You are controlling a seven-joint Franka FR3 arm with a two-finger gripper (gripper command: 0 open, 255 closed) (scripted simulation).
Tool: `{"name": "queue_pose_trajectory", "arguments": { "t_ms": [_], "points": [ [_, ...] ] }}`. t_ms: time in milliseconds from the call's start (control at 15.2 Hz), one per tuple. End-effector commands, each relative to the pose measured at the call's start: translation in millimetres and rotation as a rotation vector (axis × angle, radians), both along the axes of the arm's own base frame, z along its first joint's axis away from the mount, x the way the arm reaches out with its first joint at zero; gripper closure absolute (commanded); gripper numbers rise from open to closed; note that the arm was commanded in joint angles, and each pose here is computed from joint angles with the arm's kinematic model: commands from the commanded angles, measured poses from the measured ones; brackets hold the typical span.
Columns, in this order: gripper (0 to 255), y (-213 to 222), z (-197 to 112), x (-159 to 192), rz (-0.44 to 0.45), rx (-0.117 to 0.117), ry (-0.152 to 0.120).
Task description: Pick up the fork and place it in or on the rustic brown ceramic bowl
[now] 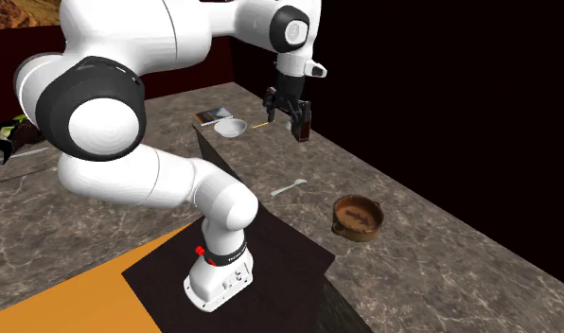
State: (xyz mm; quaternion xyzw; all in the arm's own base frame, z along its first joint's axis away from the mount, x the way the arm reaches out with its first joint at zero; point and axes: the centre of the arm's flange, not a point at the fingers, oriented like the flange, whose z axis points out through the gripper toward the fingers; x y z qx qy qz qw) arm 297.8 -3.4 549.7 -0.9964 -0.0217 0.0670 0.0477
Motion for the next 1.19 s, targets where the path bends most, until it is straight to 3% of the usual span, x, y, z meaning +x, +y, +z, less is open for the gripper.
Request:
{"name": "queue_pose_trajectory", "arguments": {
  "t_ms": [0,1122],
  "points": [
    [0,0,0,0,0.000,0.000,0.000],
    [0,59,-202,81,-0.145,-0.050,0.012]
  ]
}}
